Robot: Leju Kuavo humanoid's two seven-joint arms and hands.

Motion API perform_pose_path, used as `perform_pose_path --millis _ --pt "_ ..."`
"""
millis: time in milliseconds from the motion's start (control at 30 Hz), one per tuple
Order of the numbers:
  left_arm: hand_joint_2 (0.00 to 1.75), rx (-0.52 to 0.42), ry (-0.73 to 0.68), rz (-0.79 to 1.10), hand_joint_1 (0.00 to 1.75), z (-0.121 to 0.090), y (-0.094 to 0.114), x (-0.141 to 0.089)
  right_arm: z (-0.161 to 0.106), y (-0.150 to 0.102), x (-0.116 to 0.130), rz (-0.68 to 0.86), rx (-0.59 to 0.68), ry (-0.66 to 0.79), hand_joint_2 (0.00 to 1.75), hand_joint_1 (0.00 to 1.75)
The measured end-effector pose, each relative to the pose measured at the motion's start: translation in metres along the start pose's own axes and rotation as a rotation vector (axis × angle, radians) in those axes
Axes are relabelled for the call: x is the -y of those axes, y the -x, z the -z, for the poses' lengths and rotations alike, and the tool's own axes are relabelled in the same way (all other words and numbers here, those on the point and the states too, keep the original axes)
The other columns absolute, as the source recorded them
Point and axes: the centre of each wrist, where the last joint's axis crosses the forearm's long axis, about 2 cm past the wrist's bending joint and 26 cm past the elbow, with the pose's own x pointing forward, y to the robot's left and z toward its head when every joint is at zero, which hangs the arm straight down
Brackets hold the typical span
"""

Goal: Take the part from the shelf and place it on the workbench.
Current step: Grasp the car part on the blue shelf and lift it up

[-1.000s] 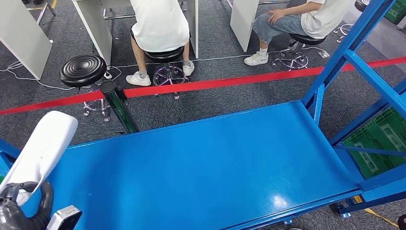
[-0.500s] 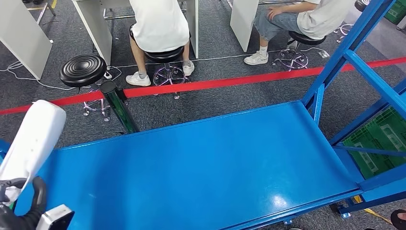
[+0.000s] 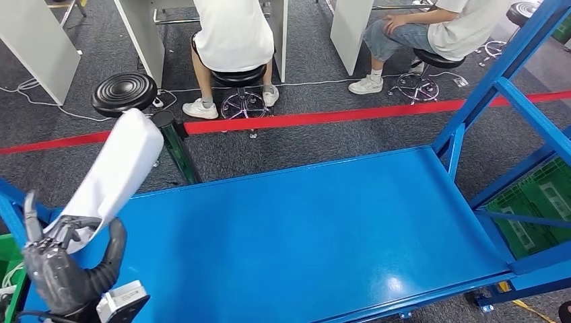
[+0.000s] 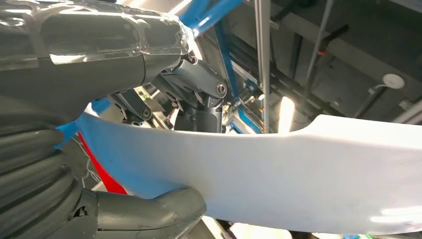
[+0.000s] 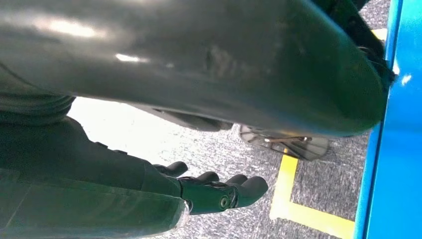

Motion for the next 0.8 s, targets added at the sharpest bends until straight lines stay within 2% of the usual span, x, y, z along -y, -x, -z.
perform_pose_path --millis 800 --pt "1.75 0.020 0.065 -0.077 1.75 -0.009 -0.007 0.015 -0.001 0.013 0.005 0.010 -0.026 0.017 0.00 0.00"
